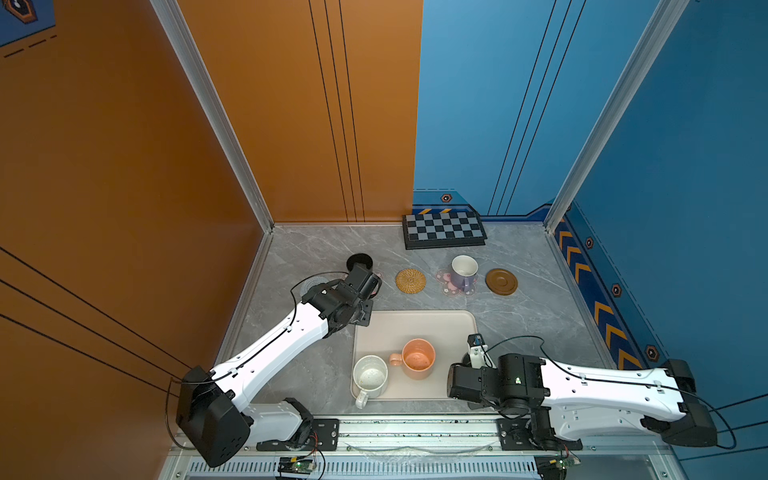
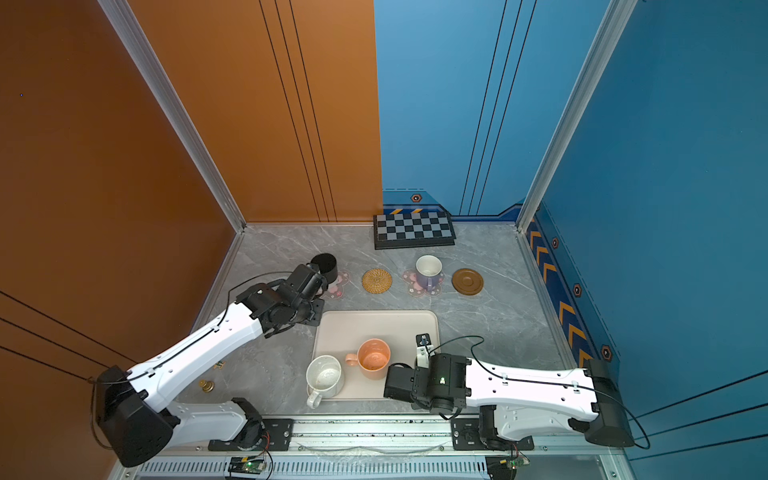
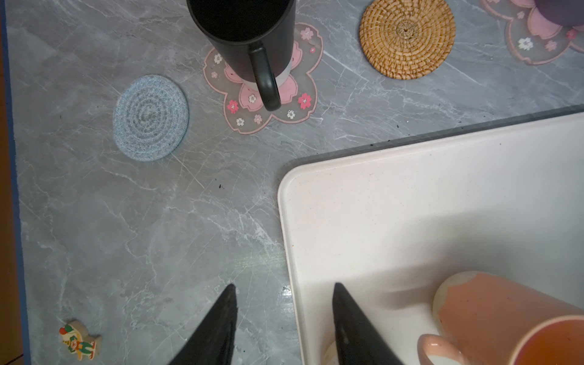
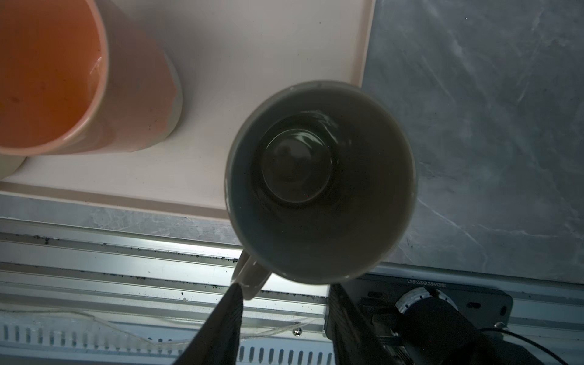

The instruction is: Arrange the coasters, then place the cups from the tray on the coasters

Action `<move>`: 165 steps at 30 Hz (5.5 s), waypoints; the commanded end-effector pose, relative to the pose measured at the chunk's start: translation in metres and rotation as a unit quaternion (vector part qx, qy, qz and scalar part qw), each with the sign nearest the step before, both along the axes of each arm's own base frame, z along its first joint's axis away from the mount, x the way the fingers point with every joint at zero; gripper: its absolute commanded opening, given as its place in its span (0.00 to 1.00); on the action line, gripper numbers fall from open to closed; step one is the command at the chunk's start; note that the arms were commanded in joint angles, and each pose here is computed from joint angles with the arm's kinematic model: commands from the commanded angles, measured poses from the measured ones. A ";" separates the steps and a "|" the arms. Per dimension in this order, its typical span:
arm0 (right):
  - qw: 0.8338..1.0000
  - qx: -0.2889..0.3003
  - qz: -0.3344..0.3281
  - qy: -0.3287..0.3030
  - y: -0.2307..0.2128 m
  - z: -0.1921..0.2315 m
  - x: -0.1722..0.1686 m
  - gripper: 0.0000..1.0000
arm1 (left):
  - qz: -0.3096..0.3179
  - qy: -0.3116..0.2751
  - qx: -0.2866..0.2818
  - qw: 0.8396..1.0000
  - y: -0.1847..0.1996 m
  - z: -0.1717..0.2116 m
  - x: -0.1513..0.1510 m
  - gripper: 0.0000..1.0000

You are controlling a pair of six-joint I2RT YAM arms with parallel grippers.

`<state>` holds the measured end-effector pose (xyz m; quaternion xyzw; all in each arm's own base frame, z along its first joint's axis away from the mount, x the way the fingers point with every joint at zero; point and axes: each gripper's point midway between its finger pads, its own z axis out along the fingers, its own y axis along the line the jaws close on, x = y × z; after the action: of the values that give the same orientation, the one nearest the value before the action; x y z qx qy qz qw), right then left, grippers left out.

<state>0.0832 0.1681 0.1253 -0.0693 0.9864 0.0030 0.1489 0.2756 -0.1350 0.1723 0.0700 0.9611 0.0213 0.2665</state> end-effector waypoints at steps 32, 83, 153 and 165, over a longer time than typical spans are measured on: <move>1.000 -0.006 -0.026 0.013 -0.013 -0.043 0.019 0.34 | 0.001 0.057 0.020 0.998 0.003 -0.029 0.003 0.50; 0.994 0.054 0.085 -0.040 -0.002 -0.030 0.110 0.33 | 0.032 0.060 0.013 0.998 0.000 -0.037 0.014 0.47; 0.994 0.066 0.073 -0.043 0.002 -0.039 0.107 0.25 | 0.054 0.046 0.006 0.997 0.011 -0.033 0.004 0.47; 0.993 0.028 0.114 -0.024 0.013 -0.029 0.123 0.33 | 0.055 0.043 0.000 0.998 0.014 -0.030 0.001 0.47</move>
<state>0.2042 0.1773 0.0936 -0.1554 0.9686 0.0515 0.1870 0.2800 -0.1290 0.1400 0.0317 0.9744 0.0326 0.2201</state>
